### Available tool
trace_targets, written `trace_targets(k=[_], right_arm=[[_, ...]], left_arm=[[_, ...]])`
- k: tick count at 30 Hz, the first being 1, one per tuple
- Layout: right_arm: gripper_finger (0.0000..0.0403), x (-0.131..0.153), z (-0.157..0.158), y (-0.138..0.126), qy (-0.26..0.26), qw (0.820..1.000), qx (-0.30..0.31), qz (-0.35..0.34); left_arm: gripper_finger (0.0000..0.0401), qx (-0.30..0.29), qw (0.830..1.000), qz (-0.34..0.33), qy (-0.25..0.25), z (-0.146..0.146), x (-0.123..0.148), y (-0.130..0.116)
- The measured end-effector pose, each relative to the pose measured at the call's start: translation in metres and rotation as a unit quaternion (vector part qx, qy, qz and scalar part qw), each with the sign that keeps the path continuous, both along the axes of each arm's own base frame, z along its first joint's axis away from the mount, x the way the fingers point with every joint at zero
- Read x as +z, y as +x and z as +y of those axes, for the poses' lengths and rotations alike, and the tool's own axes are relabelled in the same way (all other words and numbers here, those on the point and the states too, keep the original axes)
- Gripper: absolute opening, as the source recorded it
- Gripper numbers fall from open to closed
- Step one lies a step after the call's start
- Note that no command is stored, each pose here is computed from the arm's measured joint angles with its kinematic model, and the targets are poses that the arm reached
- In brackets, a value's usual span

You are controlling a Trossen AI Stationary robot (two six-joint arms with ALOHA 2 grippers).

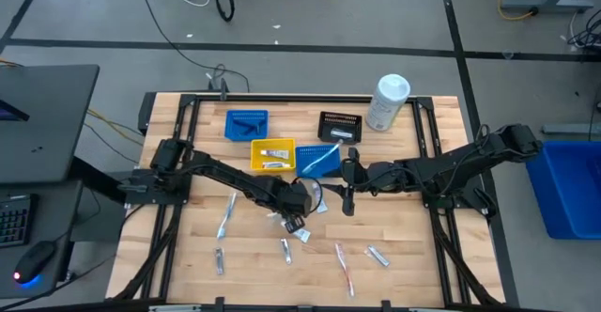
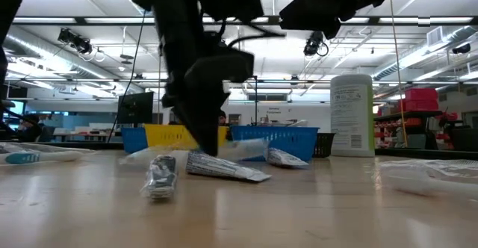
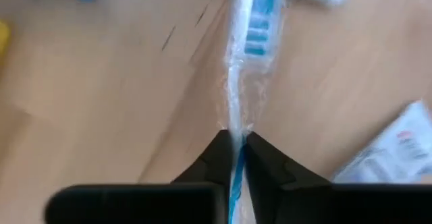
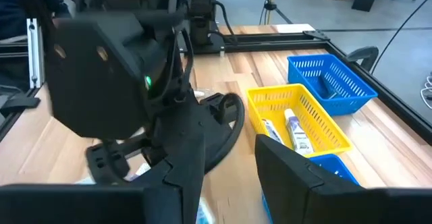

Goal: Pick & Place Travel size toiletries
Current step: Put the blue toothbrush into the right blue basket

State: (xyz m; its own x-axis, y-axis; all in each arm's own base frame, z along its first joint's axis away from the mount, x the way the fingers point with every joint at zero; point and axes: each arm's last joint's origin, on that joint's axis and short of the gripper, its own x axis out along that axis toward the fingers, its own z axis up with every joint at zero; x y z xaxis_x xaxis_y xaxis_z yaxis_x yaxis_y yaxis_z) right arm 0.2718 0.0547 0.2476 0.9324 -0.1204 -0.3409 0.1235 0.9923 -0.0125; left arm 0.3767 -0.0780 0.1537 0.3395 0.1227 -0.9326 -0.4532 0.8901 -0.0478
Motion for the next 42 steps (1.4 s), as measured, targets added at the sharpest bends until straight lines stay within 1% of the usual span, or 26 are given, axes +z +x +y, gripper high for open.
trace_targets(k=[2, 4, 7, 9, 12, 14, 18, 20, 24, 27, 30, 31, 34, 35, 37, 40, 42], right_arm=[[0.0138, 0.000, 0.000, -0.001, -0.001, 1.000, 0.000, 0.005], [0.0136, 0.001, -0.001, -0.005, -0.002, 1.000, -0.001, 0.016], [0.0134, 0.002, -0.002, -0.016, -0.007, 0.999, 0.002, 0.050], [0.0134, 0.003, -0.003, -0.025, 0.000, 0.997, -0.002, 0.072], [0.0134, 0.003, -0.005, -0.037, 0.020, 0.994, -0.015, 0.104], [0.0135, 0.001, -0.006, -0.045, 0.039, 0.990, -0.028, 0.132], [0.0133, -0.008, -0.008, -0.059, 0.100, 0.972, -0.045, 0.207], [0.0133, -0.013, -0.008, -0.064, 0.126, 0.960, -0.057, 0.243], [0.0135, -0.020, -0.009, -0.069, 0.155, 0.944, -0.098, 0.276], [0.0134, -0.021, -0.009, -0.069, 0.167, 0.940, -0.112, 0.277], [0.0133, -0.020, -0.009, -0.068, 0.169, 0.940, -0.112, 0.275], [0.0133, -0.021, -0.009, -0.069, 0.168, 0.940, -0.112, 0.276], [0.0134, -0.021, -0.009, -0.069, 0.168, 0.939, -0.112, 0.278], [0.0135, -0.021, -0.009, -0.069, 0.169, 0.939, -0.111, 0.280], [0.0134, -0.021, -0.009, -0.069, 0.170, 0.939, -0.109, 0.280], [0.0133, -0.021, -0.009, -0.068, 0.170, 0.939, -0.109, 0.277], [0.0133, -0.021, -0.009, -0.069, 0.170, 0.939, -0.109, 0.278]], left_arm=[[0.0021, -0.006, 1.000, 0.000, 0.017, 0.000, 0.009, 0.003], [0.0021, -0.005, 0.999, 0.010, 0.049, 0.000, 0.021, 0.005], [0.0040, -0.005, 0.995, 0.012, 0.095, 0.001, 0.044, 0.010], [0.0050, -0.007, 0.993, 0.005, 0.121, 0.004, 0.059, 0.015], [0.0049, -0.004, 0.989, -0.033, 0.147, 0.011, 0.079, 0.025], [0.0040, 0.010, 0.986, -0.066, 0.154, 0.017, 0.084, 0.032], [0.0030, 0.021, 0.978, -0.125, 0.168, 0.035, 0.090, 0.047], [0.0034, 0.025, 0.973, -0.151, 0.175, 0.046, 0.091, 0.055], [0.0050, 0.031, 0.968, -0.177, 0.175, 0.070, 0.093, 0.064], [0.0052, 0.041, 0.971, -0.156, 0.177, 0.085, 0.085, 0.063], [0.0046, 0.049, 0.970, -0.154, 0.180, 0.099, 0.075, 0.070], [0.0044, 0.046, 0.974, -0.136, 0.176, 0.102, 0.069, 0.069], [0.0042, 0.021, 0.982, -0.127, 0.135, 0.112, 0.050, 0.076], [0.0042, 0.014, 0.985, -0.112, 0.128, 0.114, 0.043, 0.076], [0.0047, 0.018, 0.987, -0.108, 0.119, 0.118, 0.034, 0.079], [0.0063, 0.034, 0.986, -0.099, 0.128, 0.121, 0.029, 0.078], [0.0076, 0.033, 0.985, -0.099, 0.139, 0.122, 0.030, 0.078]])
